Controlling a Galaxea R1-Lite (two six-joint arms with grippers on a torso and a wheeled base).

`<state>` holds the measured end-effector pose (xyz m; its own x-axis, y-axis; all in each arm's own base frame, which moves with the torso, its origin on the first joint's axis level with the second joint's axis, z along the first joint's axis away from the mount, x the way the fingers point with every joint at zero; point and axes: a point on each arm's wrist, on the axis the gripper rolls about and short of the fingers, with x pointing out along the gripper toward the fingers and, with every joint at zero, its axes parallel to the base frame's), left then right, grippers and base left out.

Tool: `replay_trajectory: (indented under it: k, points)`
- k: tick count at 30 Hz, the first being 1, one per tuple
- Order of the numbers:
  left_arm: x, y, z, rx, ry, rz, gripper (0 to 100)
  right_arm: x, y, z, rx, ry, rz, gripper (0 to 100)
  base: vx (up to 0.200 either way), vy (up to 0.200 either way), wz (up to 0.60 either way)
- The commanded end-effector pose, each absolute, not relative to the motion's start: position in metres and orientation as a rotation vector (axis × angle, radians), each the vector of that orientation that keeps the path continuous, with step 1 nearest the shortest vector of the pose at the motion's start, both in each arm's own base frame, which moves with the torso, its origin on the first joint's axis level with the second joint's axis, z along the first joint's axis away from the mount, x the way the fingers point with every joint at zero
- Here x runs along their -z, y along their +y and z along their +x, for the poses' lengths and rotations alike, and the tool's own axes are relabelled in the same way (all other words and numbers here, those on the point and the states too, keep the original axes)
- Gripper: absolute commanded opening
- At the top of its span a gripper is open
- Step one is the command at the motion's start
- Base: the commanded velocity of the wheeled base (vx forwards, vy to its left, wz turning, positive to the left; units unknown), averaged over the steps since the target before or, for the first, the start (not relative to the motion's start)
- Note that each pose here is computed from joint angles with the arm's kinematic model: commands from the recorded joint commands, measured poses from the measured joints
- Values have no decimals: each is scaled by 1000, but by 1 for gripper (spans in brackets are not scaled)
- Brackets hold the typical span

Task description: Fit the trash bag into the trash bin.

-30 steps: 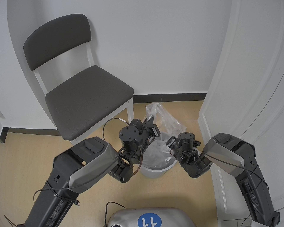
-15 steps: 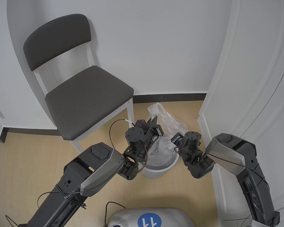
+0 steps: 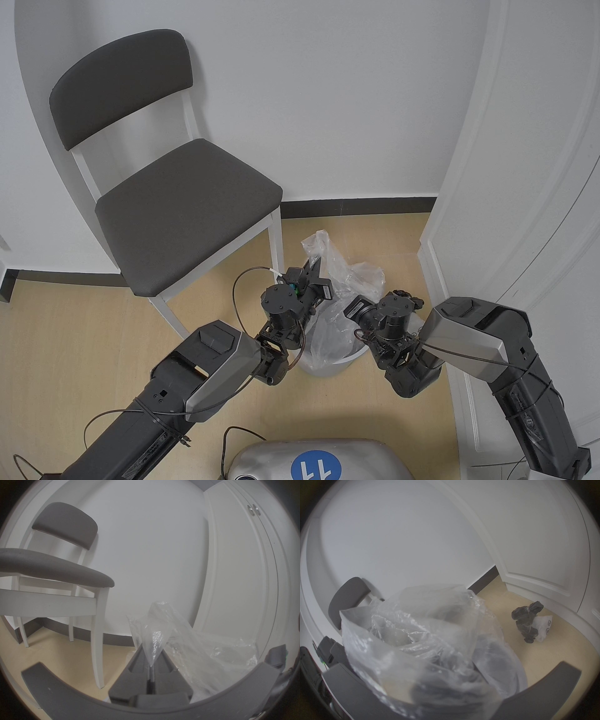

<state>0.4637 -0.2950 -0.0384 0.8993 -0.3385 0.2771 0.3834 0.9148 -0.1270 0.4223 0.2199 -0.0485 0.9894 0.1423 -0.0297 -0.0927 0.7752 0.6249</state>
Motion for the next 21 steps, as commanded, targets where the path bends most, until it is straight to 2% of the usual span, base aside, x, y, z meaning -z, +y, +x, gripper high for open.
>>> replay_trajectory:
  k: [1,7,11,16,21]
  points:
    - [49,-293,463,366,-245,-175,0,58,220,421,-125,86,656,0,0,0,0]
    - [49,-275,471,295,-252,-84,0,46,215,423,-113,67,583,0,0,0,0]
    - [38,-258,476,249,-280,-52,0,30,204,421,-91,70,472,0,0,0,0]
    - [18,-234,467,228,-203,-15,0,1,191,407,-73,113,366,0,0,0,0]
    - [15,-219,457,251,-130,16,0,-2,171,407,-22,175,282,0,0,0,0]
